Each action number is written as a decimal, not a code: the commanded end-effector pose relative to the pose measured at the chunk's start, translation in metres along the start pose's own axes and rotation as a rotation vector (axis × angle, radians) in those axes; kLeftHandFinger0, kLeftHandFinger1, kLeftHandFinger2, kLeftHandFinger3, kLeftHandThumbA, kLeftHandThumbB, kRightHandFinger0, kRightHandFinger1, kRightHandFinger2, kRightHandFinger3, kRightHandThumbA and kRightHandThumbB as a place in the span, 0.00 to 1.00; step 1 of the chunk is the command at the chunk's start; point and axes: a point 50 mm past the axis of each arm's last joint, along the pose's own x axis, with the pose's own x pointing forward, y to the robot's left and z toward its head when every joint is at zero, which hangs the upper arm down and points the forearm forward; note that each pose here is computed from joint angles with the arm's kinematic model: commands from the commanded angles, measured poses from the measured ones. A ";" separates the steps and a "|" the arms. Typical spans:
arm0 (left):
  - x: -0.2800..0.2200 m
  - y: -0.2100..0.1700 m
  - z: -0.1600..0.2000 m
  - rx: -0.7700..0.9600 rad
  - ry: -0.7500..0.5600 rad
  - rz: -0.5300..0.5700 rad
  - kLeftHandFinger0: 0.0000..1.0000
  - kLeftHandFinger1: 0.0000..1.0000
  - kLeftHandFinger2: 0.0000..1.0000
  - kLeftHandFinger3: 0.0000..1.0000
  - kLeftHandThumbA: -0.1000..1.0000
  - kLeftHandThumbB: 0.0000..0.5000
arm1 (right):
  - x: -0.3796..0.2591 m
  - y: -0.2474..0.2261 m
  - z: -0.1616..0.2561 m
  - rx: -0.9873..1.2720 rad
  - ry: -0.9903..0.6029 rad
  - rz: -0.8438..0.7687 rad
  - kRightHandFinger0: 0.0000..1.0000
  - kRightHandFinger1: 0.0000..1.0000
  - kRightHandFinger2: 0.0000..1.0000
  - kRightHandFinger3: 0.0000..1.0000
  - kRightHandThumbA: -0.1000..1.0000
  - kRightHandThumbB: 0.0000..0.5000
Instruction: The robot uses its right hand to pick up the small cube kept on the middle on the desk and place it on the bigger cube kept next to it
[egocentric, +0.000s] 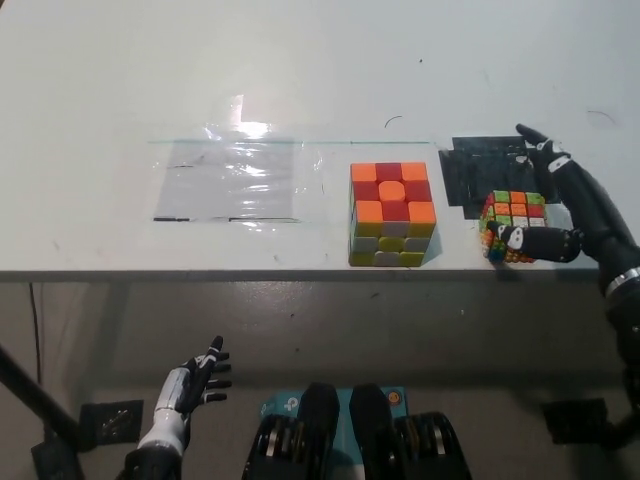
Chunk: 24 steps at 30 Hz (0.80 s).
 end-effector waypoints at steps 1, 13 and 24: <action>0.011 0.004 0.023 0.011 -0.073 0.001 0.71 0.66 0.71 0.68 0.83 0.18 | 0.014 -0.007 0.019 -0.044 -0.102 -0.056 1.00 1.00 1.00 1.00 0.78 1.00; 0.015 0.006 0.031 0.035 -0.093 -0.017 0.68 0.64 0.70 0.69 0.85 0.14 | 0.030 0.011 -0.010 -0.064 -0.059 0.005 1.00 1.00 1.00 1.00 0.73 0.96; 0.017 0.005 0.035 0.030 -0.095 -0.009 0.65 0.61 0.67 0.67 0.83 0.15 | 0.039 0.026 -0.027 -0.155 -0.055 0.063 1.00 1.00 1.00 1.00 0.62 0.89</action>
